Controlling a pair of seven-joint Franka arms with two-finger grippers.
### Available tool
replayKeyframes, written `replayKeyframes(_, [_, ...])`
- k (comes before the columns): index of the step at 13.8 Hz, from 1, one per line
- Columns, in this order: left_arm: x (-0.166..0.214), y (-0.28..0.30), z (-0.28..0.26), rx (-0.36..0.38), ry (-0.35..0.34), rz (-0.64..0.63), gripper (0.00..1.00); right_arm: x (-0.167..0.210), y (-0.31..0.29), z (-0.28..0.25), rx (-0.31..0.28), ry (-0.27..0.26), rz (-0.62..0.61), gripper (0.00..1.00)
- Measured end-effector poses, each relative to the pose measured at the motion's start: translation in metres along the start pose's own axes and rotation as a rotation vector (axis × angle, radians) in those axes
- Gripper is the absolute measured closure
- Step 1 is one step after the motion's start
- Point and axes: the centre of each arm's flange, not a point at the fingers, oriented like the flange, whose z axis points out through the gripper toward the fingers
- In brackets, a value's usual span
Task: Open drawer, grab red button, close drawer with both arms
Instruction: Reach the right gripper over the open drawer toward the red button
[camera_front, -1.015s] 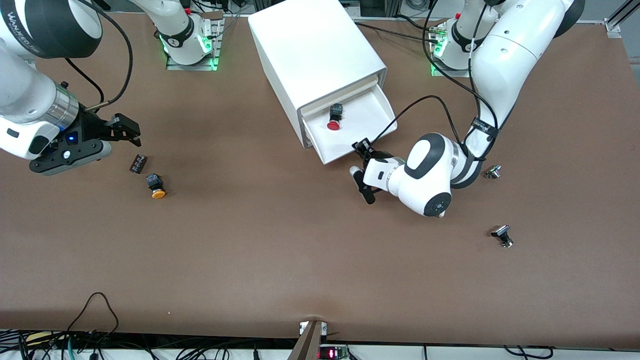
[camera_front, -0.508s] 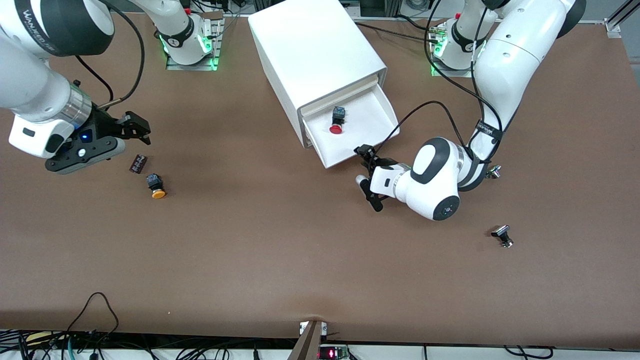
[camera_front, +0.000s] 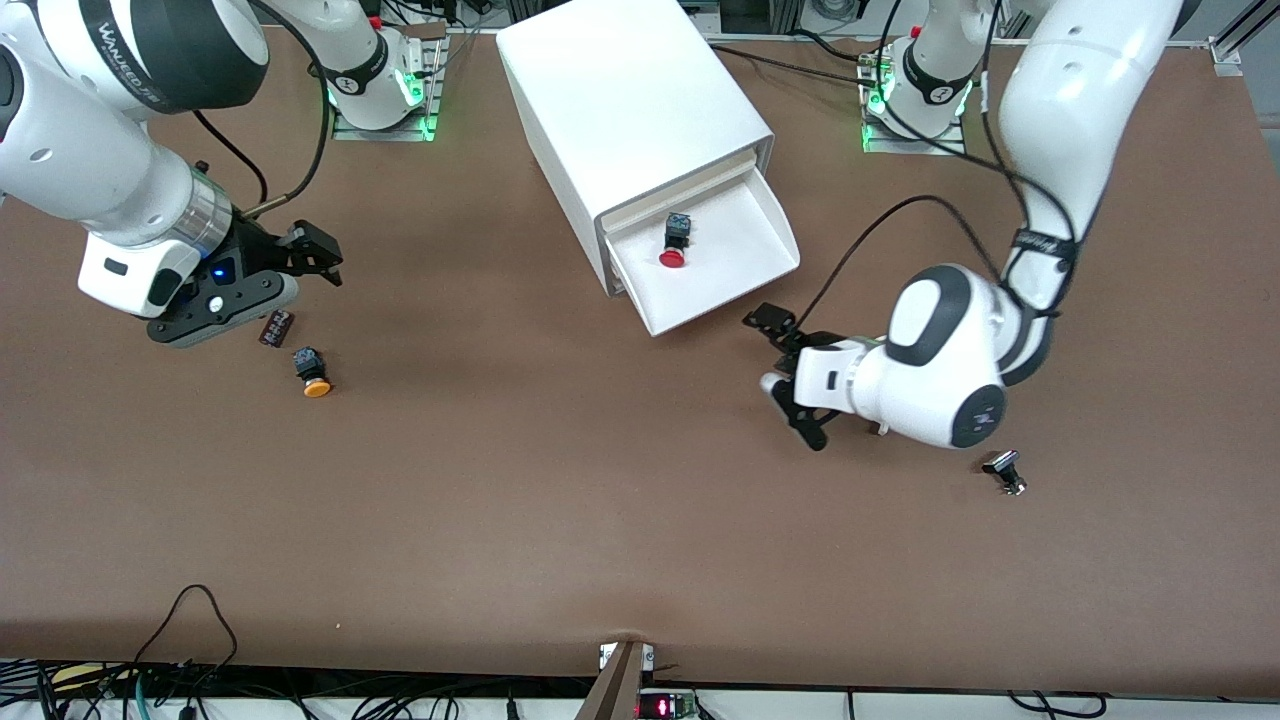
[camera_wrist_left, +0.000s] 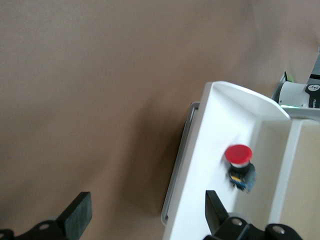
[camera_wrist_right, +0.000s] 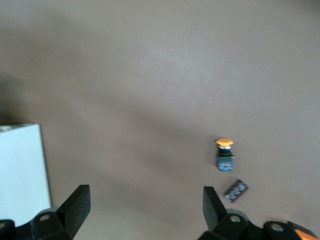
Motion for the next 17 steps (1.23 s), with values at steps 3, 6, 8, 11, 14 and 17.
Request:
replayKeyframes(3, [-0.025, -0.003, -0.047, 0.051, 0.007, -0.064, 0.00, 0.013, -0.023, -0.008, 0.020, 0.027, 0.037, 0.00])
replayKeyframes(6, [-0.047, -0.011, -0.078, 0.119, -0.004, -0.173, 0.00, 0.026, -0.065, 0.001, 0.022, 0.016, 0.087, 0.00])
replayKeyframes(8, [-0.053, -0.006, -0.090, 0.200, -0.015, -0.213, 0.00, 0.030, -0.095, 0.008, 0.024, 0.006, 0.126, 0.00])
replayKeyframes(11, [-0.066, -0.003, -0.110, 0.291, -0.026, -0.254, 0.00, 0.040, -0.152, 0.011, 0.048, 0.014, 0.228, 0.00])
replayKeyframes(14, [-0.079, -0.009, -0.128, 0.354, -0.015, -0.332, 0.00, 0.052, -0.216, 0.022, 0.059, 0.016, 0.331, 0.00])
replayKeyframes(17, [-0.096, -0.007, -0.151, 0.373, 0.019, -0.453, 0.00, 0.058, -0.289, 0.051, 0.078, 0.041, 0.428, 0.00])
